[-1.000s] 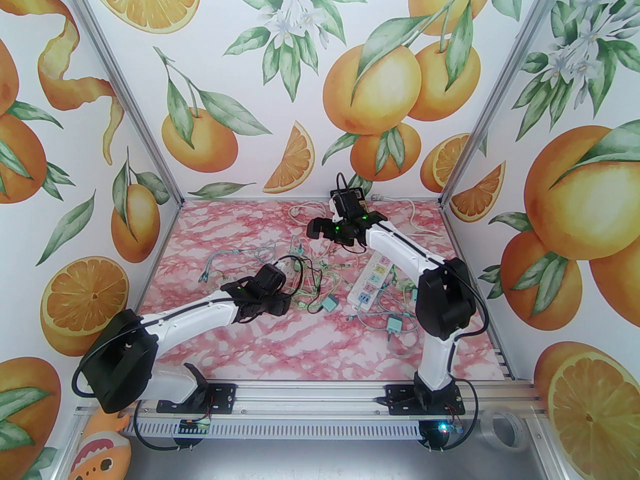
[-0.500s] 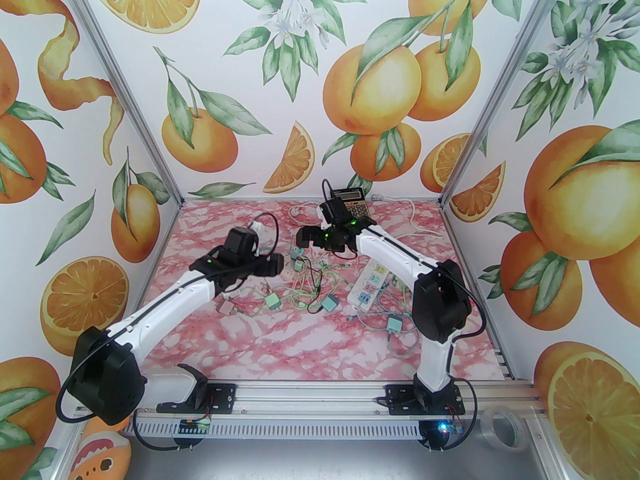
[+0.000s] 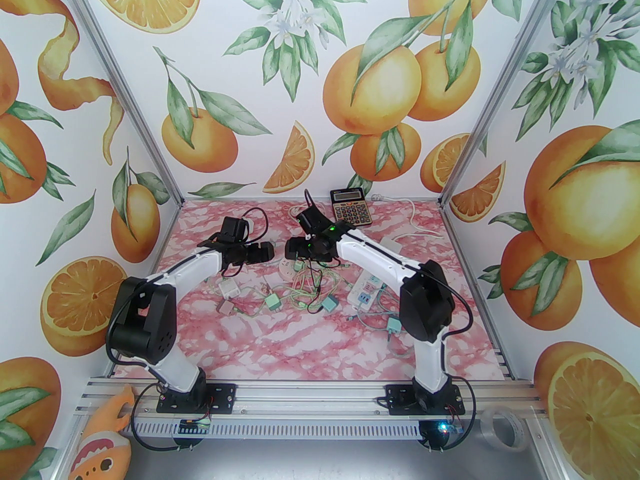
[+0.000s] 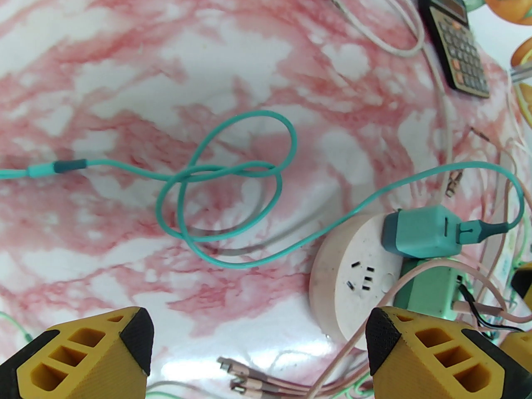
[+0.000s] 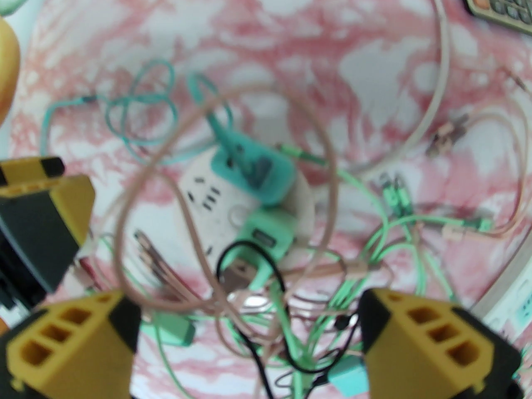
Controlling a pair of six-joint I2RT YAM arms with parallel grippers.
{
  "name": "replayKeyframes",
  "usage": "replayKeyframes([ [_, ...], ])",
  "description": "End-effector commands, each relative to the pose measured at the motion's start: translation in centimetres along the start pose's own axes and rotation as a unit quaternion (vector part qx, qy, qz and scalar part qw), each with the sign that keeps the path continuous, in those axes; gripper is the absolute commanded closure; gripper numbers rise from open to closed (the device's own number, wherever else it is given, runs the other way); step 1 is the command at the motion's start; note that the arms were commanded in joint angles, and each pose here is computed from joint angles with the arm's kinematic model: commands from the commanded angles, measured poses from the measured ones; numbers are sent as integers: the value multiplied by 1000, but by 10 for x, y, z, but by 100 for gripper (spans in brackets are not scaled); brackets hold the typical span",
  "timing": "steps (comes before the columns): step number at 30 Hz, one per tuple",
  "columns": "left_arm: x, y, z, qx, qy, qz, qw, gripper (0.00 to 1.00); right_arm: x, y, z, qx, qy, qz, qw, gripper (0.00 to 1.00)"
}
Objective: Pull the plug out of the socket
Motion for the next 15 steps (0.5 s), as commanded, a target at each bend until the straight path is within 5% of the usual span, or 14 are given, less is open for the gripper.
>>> replayKeyframes([
  [1, -4, 14, -1, -31, -31, -1, 999, 13, 1, -6, 14, 19, -25, 31, 999, 31],
  [15, -5, 11, -4, -35, -69, -16, 997, 14, 1, 1, 54, 22, -47, 73, 996, 42],
])
Point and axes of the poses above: each hand's point on the last joint's axis, 136 mm out from that joint toward the fingers, its own z axis out along the fingers, its own x axis along the line the jaws close on, y = z × x, the point moved 10 cm from there along -z, back along the fingers, and after that the axes turned 6 degrees about z, right-handed, at the moved point
